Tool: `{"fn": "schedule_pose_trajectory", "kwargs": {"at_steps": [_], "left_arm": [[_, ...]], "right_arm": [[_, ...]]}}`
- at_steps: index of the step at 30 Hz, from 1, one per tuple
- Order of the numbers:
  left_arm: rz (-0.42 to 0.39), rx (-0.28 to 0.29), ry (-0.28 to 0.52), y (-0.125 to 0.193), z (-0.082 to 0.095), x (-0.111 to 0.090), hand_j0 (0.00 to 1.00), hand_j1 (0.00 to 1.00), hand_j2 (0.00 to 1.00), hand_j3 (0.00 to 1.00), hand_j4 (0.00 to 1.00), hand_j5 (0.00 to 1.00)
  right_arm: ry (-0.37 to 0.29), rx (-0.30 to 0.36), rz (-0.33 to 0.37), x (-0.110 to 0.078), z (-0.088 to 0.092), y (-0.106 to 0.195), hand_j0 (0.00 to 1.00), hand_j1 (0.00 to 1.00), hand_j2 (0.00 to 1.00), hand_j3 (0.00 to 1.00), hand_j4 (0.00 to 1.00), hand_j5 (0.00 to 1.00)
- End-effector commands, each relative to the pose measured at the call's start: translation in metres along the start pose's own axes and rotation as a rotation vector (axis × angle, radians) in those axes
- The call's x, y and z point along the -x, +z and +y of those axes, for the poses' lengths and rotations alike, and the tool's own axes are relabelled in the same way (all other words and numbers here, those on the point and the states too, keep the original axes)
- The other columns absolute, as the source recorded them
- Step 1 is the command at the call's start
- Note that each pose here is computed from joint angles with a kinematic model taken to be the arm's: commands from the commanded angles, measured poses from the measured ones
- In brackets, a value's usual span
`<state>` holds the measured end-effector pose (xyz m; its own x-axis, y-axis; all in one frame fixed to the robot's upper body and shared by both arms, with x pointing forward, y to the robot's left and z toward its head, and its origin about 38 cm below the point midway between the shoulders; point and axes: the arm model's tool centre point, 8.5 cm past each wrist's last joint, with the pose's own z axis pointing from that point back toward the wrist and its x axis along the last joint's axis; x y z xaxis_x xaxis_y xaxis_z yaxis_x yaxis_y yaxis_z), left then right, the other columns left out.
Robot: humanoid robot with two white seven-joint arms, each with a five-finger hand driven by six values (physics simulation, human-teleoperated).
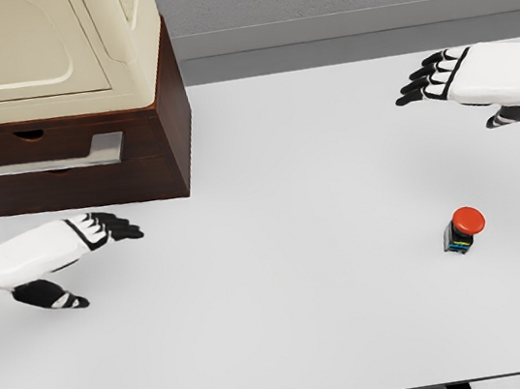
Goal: Open the cabinet drawer with left arm, and place a switch into the drawer with right arm
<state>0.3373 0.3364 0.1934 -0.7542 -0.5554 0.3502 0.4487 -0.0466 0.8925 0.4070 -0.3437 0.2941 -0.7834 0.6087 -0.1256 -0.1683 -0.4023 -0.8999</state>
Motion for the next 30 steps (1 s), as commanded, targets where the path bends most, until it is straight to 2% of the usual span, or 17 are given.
{"fn": "schedule_pose_trajectory", "kwargs": {"at_steps": [1, 4, 6, 7, 12, 14, 16, 17, 19, 21, 22, 23, 24, 26, 27, 29, 30], "left_arm": [[-0.063, -0.011, -0.015, -0.009, 0.005, -0.019, 1.0, 1.0, 1.0, 1.0, 1.0, 1.0], [-0.063, -0.014, -0.015, -0.009, 0.006, -0.019, 1.0, 1.0, 1.0, 1.0, 1.0, 1.0], [-0.071, -0.05, -0.04, -0.011, 0.023, -0.019, 1.0, 1.0, 1.0, 1.0, 1.0, 1.0], [-0.083, -0.066, -0.048, -0.015, 0.029, -0.021, 1.0, 1.0, 1.0, 1.0, 1.0, 1.0], [-0.172, -0.057, -0.03, -0.044, 0.03, -0.033, 1.0, 1.0, 1.0, 1.0, 1.0, 1.0], [-0.181, -0.087, -0.026, -0.043, 0.045, -0.034, 1.0, 1.0, 1.0, 1.0, 1.0, 1.0], [-0.184, -0.064, 0.017, -0.033, 0.061, -0.033, 1.0, 1.0, 1.0, 1.0, 1.0, 1.0], [-0.186, -0.039, 0.072, -0.03, 0.057, -0.032, 1.0, 1.0, 1.0, 1.0, 1.0, 1.0], [-0.207, -0.071, 0.142, -0.026, 0.075, -0.034, 1.0, 1.0, 1.0, 1.0, 1.0, 1.0], [-0.073, -0.072, 0.157, 0.027, 0.088, -0.02, 1.0, 1.0, 1.0, 1.0, 1.0, 1.0], [-0.042, -0.089, 0.265, 0.043, 0.08, -0.015, 1.0, 1.0, 1.0, 1.0, 1.0, 1.0], [-0.027, -0.081, 0.274, 0.05, 0.08, -0.015, 1.0, 1.0, 1.0, 1.0, 1.0, 1.0], [-0.045, -0.03, 0.27, 0.048, 0.079, -0.017, 1.0, 1.0, 1.0, 1.0, 1.0, 1.0], [-0.04, -0.004, 0.301, 0.052, 0.073, -0.016, 1.0, 1.0, 1.0, 1.0, 1.0, 1.0], [-0.025, -0.021, 0.313, 0.059, 0.077, -0.015, 0.98, 0.98, 0.98, 0.98, 0.98, 0.98], [-0.007, -0.046, 0.27, 0.068, 0.093, -0.016, 0.89, 0.89, 0.89, 0.89, 0.89, 0.89], [-0.021, -0.038, 0.273, 0.063, 0.091, -0.017, 0.89, 0.89, 0.89, 0.89, 0.89, 0.89]], "right_arm": [[-0.004, 0.004, -0.001, 0.0, -0.001, 0.0, 1.0, 1.0, 1.0, 1.0, 1.0, 1.0], [-0.004, 0.007, -0.002, 0.0, -0.001, 0.0, 1.0, 1.0, 1.0, 1.0, 1.0, 1.0], [0.004, 0.005, -0.013, -0.004, -0.002, -0.001, 1.0, 1.0, 1.0, 1.0, 1.0, 1.0], [-0.002, -0.009, -0.031, -0.009, 0.003, -0.005, 1.0, 1.0, 1.0, 1.0, 1.0, 1.0], [-0.004, -0.068, 0.001, -0.002, 0.015, 0.008, 1.0, 1.0, 1.0, 1.0, 1.0, 1.0], [-0.009, -0.081, -0.012, -0.006, 0.021, 0.005, 1.0, 1.0, 1.0, 1.0, 1.0, 1.0], [-0.028, -0.127, -0.054, -0.017, 0.038, -0.006, 1.0, 1.0, 1.0, 1.0, 1.0, 1.0], [-0.031, -0.135, -0.06, -0.018, 0.041, -0.007, 1.0, 1.0, 1.0, 1.0, 1.0, 1.0], [-0.036, -0.146, -0.07, -0.021, 0.045, -0.009, 1.0, 1.0, 1.0, 1.0, 1.0, 1.0], [-0.026, -0.159, -0.074, -0.023, 0.045, -0.007, 1.0, 1.0, 1.0, 1.0, 1.0, 1.0], [-0.024, -0.173, -0.1, -0.031, 0.05, -0.011, 1.0, 1.0, 1.0, 1.0, 1.0, 1.0], [-0.021, -0.183, -0.122, -0.038, 0.052, -0.015, 1.0, 1.0, 1.0, 1.0, 1.0, 1.0], [-0.015, -0.19, -0.118, -0.037, 0.052, -0.011, 1.0, 1.0, 1.0, 1.0, 1.0, 1.0], [-0.014, -0.209, -0.11, -0.036, 0.055, -0.006, 1.0, 1.0, 1.0, 1.0, 1.0, 1.0], [-0.012, -0.22, -0.103, -0.035, 0.056, -0.002, 1.0, 1.0, 1.0, 1.0, 1.0, 1.0], [0.0, -0.254, -0.081, -0.03, 0.06, 0.007, 1.0, 1.0, 1.0, 1.0, 1.0, 1.0], [0.0, -0.257, -0.08, -0.03, 0.061, 0.008, 1.0, 1.0, 1.0, 1.0, 1.0, 1.0]]}}
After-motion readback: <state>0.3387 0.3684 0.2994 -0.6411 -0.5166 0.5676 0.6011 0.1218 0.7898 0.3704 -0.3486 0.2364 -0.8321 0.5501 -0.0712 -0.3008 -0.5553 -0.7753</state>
